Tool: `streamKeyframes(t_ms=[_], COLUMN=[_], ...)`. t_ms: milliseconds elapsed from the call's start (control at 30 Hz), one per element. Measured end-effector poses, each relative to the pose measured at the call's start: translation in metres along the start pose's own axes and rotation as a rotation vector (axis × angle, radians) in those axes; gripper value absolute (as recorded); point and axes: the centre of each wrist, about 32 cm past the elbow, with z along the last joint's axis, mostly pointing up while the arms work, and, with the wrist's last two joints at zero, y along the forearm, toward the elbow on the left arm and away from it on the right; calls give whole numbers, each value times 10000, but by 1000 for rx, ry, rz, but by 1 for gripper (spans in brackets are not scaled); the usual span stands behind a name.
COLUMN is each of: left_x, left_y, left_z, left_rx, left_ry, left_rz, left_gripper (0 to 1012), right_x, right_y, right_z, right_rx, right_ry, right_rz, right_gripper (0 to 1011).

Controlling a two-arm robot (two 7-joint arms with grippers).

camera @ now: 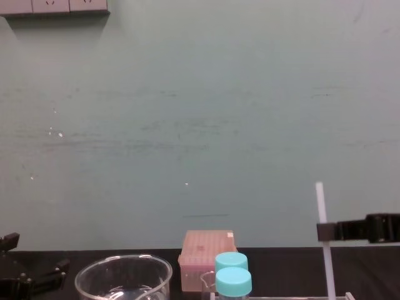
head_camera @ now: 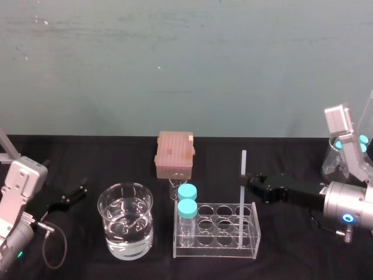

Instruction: Pick up the stirring rod with one hand, then place it down.

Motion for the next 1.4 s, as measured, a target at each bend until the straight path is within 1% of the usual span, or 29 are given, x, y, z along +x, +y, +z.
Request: streamKeyframes(t_ms=[133, 167, 267, 400, 567, 800, 900, 1067, 1133, 1233, 1333, 1400], left_x=[0, 0, 0, 0, 0, 0, 0, 0, 0, 0, 0, 0], left_y=[0, 0, 0, 0, 0, 0, 0, 0, 0, 0, 0, 0], left_z=[0, 0, 0, 0, 0, 0, 0, 0, 0, 0, 0, 0], left_rx=[0, 0, 0, 0, 0, 0, 0, 0, 0, 0, 0, 0], left_ry=[0, 0, 0, 0, 0, 0, 0, 0, 0, 0, 0, 0], left_rz=[0, 0, 0, 0, 0, 0, 0, 0, 0, 0, 0, 0], left_gripper=[1005, 1005, 1005, 1005, 1005, 1005, 1005, 1005, 1005, 1005, 1004, 1005], right_x=[-37, -62, -91, -141, -174, -182, -179, -152, -120, -78, -47, -4], right_y=[-57, -85, -131, -224, -314, -372, -377, -336, -274, -198, -143, -59], right_z=[38, 65, 106, 206, 306, 383, 424, 448, 457, 478, 512, 559], right_rx=[43, 62, 87, 135, 182, 219, 241, 259, 273, 283, 288, 291], right_ry=[-31, -46, -62, -83, -113, -134, -150, -175, -206, -233, -246, -259], right_rz=[14, 22, 32, 56, 63, 65, 50, 23, -6, -31, -43, -58], right_gripper=[62, 62, 61, 61, 61, 61, 61, 61, 61, 61, 61, 61])
